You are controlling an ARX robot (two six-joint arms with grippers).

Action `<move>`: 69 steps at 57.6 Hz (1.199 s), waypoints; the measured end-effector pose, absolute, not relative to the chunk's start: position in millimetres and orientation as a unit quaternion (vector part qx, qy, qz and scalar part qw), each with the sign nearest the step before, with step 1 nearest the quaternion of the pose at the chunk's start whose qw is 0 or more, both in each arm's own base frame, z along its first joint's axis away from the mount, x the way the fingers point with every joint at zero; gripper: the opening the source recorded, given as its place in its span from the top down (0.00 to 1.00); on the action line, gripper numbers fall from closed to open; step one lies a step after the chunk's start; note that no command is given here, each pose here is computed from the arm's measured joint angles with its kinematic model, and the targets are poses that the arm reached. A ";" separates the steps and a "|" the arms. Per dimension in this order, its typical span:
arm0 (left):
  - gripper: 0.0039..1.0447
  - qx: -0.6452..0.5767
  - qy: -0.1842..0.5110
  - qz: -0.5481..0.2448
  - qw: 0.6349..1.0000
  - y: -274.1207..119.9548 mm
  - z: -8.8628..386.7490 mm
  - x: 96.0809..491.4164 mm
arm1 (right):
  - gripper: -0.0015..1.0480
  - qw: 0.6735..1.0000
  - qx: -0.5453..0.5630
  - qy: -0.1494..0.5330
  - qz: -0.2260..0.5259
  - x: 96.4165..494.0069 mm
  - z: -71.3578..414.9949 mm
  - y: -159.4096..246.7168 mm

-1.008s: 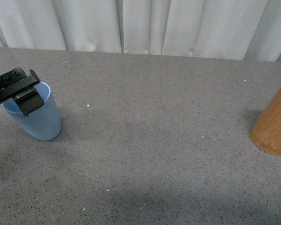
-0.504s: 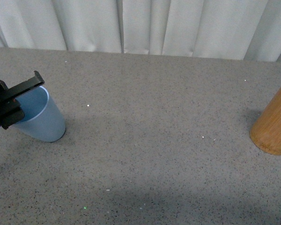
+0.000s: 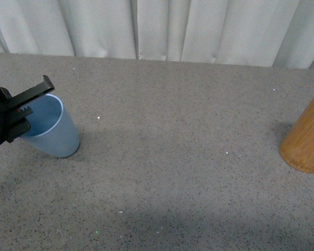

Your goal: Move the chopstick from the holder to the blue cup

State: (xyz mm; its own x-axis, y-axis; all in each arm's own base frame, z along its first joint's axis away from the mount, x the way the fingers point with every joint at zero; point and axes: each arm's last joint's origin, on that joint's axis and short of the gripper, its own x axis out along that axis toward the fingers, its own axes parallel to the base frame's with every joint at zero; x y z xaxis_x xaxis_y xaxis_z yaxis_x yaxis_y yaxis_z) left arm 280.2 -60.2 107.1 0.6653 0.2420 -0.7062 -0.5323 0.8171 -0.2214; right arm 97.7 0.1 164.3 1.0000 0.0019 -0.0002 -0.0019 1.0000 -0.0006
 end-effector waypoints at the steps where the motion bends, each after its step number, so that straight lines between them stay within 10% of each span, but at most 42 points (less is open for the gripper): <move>1: 0.97 -0.210 0.345 0.217 0.889 -60.7 107.6 280.6 | 0.09 1.000 0.000 0.000 0.001 97.7 164.3 0.1; 69: 0.97 -0.112 0.347 -0.008 0.931 -131.6 134.5 303.5 | 0.09 1.000 0.000 0.000 0.001 97.7 164.3 0.1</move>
